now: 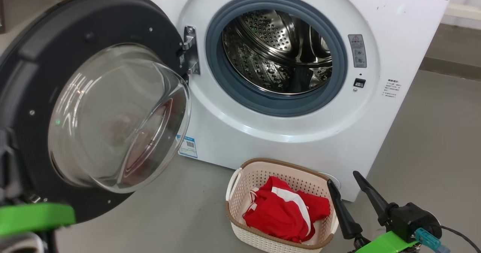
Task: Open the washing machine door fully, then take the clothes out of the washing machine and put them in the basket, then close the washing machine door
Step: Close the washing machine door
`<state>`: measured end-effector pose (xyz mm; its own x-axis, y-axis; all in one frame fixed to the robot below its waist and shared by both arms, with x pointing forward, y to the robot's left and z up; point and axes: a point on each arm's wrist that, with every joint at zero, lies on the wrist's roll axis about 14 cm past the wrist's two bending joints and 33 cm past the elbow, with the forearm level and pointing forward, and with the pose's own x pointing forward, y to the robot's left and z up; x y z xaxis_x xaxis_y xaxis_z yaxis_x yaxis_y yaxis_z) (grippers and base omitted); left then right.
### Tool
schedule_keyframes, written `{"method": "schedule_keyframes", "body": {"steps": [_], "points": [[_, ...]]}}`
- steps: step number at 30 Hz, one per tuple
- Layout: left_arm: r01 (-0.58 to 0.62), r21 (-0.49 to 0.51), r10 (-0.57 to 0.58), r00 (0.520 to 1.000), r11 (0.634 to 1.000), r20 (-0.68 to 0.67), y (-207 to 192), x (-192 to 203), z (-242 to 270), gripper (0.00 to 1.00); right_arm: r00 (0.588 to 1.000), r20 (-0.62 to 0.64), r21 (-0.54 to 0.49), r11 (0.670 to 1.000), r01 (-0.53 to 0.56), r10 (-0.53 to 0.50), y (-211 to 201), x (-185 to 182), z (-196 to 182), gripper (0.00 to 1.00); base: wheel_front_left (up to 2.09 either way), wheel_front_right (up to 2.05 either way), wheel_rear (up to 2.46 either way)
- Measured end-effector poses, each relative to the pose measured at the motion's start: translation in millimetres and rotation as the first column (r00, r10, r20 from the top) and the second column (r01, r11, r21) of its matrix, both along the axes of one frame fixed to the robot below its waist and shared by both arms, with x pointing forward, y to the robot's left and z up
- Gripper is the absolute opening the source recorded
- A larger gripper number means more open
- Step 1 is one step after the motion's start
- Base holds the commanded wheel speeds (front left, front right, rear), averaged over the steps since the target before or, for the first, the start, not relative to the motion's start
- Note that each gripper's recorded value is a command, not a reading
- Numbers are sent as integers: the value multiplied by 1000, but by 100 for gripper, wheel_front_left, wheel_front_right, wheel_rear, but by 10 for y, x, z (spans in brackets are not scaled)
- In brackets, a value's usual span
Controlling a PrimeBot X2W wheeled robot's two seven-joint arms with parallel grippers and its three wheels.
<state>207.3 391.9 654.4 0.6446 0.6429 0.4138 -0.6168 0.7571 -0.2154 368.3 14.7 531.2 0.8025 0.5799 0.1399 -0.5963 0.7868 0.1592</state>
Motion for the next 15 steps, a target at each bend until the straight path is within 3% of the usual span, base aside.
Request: {"method": "schedule_keyframes", "body": {"steps": [6,15], "points": [[-38,-140,57,990,989,131,482,24,199,0,1000,-5,-10,1000,20,-20,-88,25,-38,100,0,0,0],[-22,-466,118,977,885,178,1095,226,-74,0,999,-17,-18,999,32,-32,-141,55,-97,100,0,0,0]]}}
